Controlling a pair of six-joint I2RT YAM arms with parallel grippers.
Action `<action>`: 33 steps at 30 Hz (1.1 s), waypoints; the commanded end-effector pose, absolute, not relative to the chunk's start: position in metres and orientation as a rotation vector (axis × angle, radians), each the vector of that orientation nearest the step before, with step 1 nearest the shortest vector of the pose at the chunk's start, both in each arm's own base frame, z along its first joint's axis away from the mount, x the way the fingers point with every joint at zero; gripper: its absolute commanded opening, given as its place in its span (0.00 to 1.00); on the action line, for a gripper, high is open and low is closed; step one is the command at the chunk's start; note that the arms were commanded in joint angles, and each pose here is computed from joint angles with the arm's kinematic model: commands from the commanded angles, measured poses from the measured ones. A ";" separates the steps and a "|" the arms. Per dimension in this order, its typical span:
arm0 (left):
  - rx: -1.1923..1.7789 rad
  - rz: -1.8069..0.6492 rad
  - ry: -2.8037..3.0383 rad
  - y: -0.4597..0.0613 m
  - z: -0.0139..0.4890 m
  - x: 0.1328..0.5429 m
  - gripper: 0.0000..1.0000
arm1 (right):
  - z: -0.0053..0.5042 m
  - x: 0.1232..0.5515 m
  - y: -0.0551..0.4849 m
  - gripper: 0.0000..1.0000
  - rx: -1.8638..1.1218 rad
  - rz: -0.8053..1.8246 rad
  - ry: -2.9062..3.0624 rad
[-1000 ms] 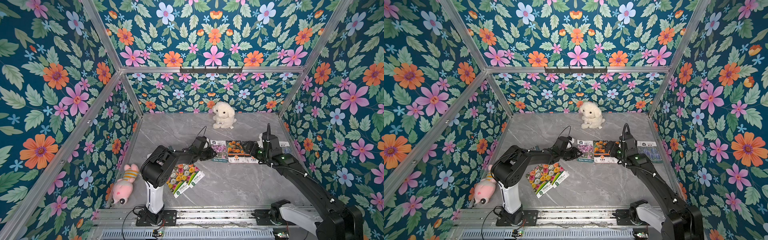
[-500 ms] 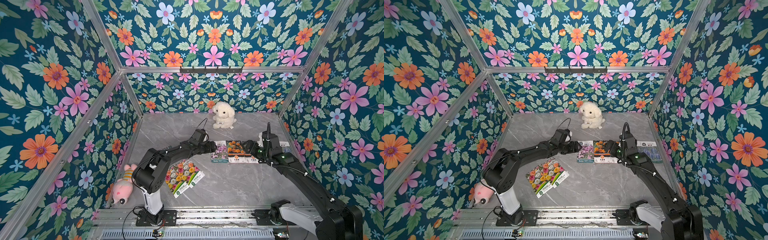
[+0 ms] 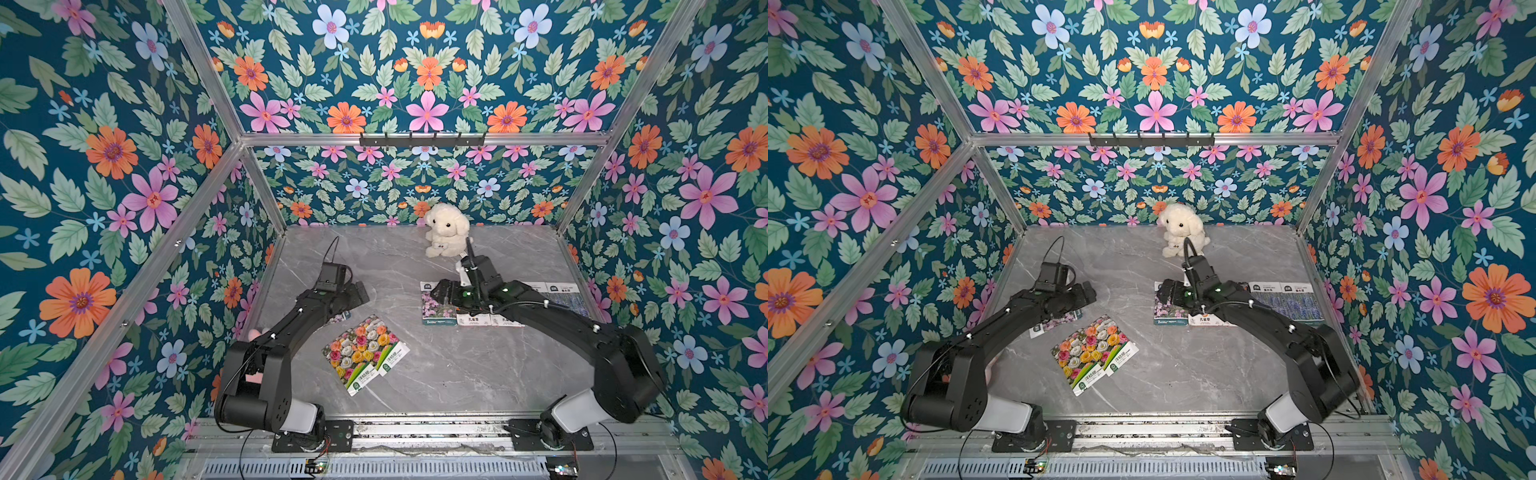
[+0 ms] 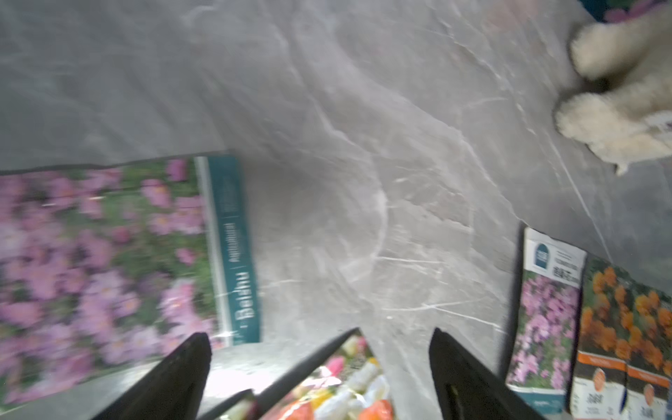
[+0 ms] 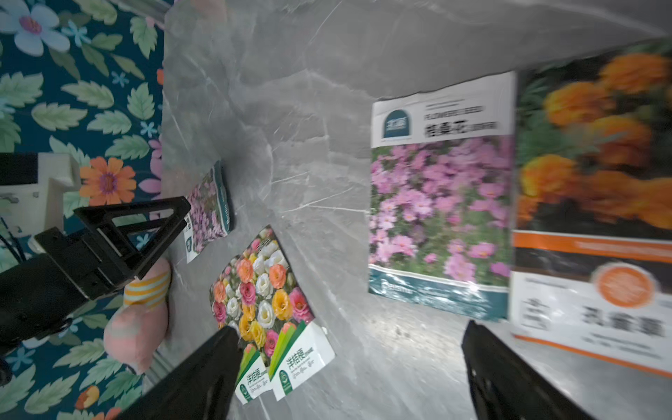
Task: Arrange the seed packets in a row
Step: Pick up the seed packet from the center of the board.
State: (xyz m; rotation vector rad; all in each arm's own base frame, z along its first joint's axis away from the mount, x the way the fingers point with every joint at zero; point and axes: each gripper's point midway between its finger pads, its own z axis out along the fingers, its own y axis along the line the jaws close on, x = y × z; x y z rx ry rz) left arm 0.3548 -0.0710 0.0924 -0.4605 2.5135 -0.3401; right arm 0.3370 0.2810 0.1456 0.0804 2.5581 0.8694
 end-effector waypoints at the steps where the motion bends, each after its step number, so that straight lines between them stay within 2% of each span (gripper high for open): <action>1: -0.569 -0.315 2.511 -0.038 0.087 0.346 0.93 | 0.149 0.341 0.339 0.94 0.062 1.052 2.556; 7: -0.741 -0.284 2.453 0.008 0.075 0.341 0.83 | 0.151 0.338 0.424 0.84 0.106 1.346 2.556; 16: -0.899 -0.263 2.437 0.039 0.039 0.339 0.69 | 0.121 0.333 0.498 0.66 0.077 1.450 2.625; 20: -0.889 -0.311 2.477 0.031 0.026 0.338 0.61 | 0.111 0.339 0.510 0.62 0.045 1.456 2.641; 25: -0.862 -0.364 2.530 0.021 0.016 0.334 0.52 | 0.096 0.345 0.508 0.59 -0.003 1.344 2.665; 33: -0.832 -0.415 2.580 0.008 0.008 0.331 0.47 | 0.074 0.359 0.489 0.55 0.063 1.222 2.697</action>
